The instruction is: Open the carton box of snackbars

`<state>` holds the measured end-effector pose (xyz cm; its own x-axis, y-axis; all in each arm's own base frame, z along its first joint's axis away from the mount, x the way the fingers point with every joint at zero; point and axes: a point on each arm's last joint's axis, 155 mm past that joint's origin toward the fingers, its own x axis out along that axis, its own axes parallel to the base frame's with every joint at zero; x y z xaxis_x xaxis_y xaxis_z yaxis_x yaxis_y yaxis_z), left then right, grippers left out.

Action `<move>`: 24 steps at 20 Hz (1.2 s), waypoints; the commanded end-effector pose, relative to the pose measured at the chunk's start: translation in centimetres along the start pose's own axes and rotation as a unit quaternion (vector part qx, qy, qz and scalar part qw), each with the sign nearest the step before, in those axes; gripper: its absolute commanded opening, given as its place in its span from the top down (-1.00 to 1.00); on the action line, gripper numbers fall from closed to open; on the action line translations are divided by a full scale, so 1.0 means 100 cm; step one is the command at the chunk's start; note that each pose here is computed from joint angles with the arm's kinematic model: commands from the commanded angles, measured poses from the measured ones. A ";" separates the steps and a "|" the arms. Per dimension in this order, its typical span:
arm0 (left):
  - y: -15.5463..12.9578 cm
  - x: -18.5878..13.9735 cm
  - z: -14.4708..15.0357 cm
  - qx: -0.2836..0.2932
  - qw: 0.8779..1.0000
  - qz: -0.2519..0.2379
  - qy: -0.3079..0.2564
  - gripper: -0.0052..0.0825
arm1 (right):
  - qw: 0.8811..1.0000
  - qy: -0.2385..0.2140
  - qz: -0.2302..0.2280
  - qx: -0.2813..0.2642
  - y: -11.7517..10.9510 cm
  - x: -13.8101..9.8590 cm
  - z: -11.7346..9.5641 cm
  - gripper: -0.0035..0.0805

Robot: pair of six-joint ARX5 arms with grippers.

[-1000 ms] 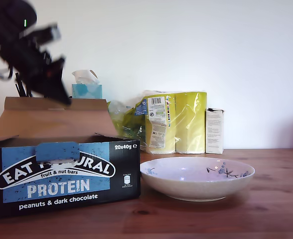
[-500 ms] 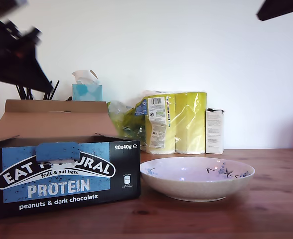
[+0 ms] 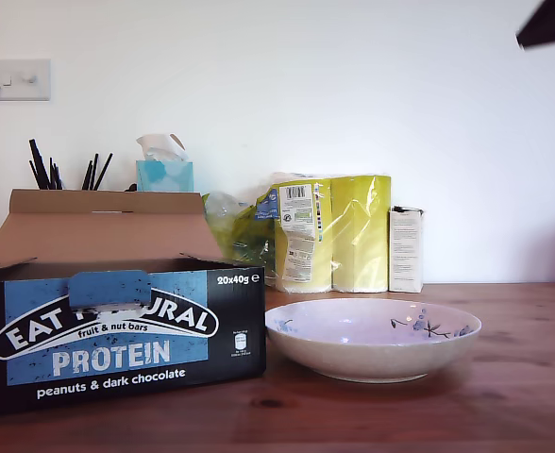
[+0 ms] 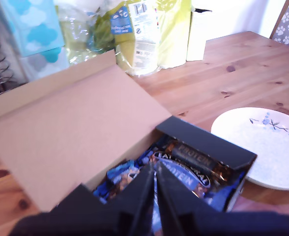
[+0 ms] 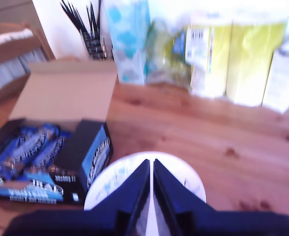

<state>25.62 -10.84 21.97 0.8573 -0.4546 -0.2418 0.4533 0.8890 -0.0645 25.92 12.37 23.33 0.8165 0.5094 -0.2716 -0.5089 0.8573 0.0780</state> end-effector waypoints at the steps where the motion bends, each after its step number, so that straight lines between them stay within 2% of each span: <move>1: 0.000 -0.011 0.005 -0.007 1.000 0.006 -0.019 0.94 | 1.000 -0.003 0.001 0.000 0.003 -0.008 -0.004 0.95; 3: -0.004 -0.023 0.010 -0.031 0.999 0.003 -0.035 0.94 | 1.000 -0.001 0.004 0.000 0.007 -0.017 -0.012 0.95; 5: -0.006 -0.029 -0.005 -0.043 0.999 0.003 -0.010 0.94 | 1.000 -0.006 -0.006 -0.002 0.007 -0.029 -0.014 0.95; 9: -0.012 -0.038 -0.008 -0.044 0.999 -0.004 -0.010 0.94 | 0.999 -0.039 -0.006 -0.011 0.013 -0.050 -0.005 0.95; 12: -0.012 -0.038 -0.017 -0.048 0.999 -0.004 0.008 0.94 | 0.999 -0.038 -0.006 0.002 0.013 -0.051 -0.007 0.95; 24: -0.012 -0.040 -0.043 -0.058 0.997 0.000 0.059 0.94 | 0.999 0.039 -0.008 0.022 0.013 -0.051 -0.046 0.95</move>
<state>20.54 -9.74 19.36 0.8250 -0.4492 -0.3430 0.4158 0.8934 -0.1702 19.78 10.39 21.40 0.8079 0.4890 -0.3289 -0.4819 0.8694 0.1090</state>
